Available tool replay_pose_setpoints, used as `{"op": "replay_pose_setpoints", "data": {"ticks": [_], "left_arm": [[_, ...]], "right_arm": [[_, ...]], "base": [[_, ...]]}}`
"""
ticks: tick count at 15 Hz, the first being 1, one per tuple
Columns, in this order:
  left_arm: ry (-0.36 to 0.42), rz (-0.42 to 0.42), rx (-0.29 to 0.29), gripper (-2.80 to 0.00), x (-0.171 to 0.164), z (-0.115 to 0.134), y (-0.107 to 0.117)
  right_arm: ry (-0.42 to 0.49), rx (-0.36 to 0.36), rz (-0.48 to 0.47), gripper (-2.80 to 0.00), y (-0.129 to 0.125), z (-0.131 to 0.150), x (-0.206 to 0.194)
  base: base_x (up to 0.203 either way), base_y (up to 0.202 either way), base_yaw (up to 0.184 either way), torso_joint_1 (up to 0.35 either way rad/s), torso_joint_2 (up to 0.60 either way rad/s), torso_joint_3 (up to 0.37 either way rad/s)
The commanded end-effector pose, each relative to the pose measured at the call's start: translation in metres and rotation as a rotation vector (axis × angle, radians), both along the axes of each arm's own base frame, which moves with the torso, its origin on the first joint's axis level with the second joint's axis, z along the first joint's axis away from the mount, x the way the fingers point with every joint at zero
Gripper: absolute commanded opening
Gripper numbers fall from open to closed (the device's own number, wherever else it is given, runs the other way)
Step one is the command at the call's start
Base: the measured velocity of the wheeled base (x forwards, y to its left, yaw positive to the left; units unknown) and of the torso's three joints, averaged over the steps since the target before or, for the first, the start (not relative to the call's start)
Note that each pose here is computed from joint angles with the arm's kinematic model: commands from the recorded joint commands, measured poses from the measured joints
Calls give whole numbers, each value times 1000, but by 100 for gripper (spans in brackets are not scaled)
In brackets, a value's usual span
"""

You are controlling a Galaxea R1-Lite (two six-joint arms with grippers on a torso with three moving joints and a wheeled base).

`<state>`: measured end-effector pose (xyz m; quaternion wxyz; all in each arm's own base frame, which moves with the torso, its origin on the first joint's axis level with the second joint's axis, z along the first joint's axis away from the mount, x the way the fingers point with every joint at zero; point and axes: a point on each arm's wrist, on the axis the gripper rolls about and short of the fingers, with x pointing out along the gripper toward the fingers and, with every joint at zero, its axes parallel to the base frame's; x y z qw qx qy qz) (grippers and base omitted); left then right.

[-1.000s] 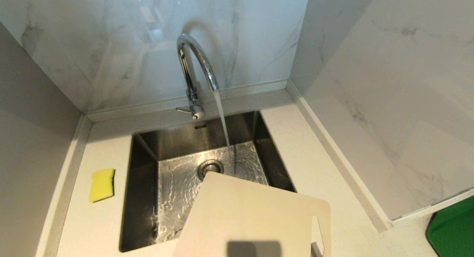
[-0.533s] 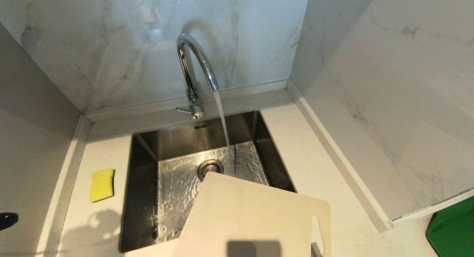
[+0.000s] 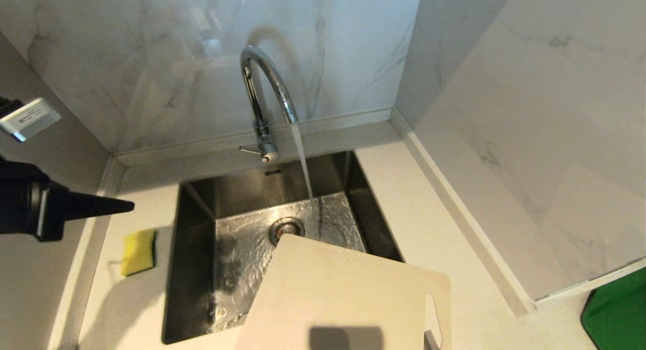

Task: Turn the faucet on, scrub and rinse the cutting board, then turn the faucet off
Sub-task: Turn off the tap

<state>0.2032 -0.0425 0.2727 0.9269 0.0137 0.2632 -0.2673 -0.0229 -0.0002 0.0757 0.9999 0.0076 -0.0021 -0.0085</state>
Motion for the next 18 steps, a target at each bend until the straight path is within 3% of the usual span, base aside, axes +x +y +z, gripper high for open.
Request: {"op": "replay_pose_setpoints", "data": {"ticks": [1, 8, 13, 18], "left_arm": [[74, 14, 14, -280, 57, -12, -9], [201, 50, 44, -280, 155, -48, -28], [146, 60, 12, -280, 210, -54, -40], [135, 93, -44, -280, 234, -59, -45]], "right_arm": [[1, 0, 0, -280, 0, 0, 0], [1, 0, 0, -280, 0, 0, 0], [1, 0, 0, -280, 0, 0, 0], [1, 0, 0, -280, 0, 0, 0]], "base": [[0, 0, 0, 0, 0, 0], [0, 0, 0, 0, 0, 0], [0, 0, 0, 0, 0, 0], [0, 0, 0, 0, 0, 0]]}}
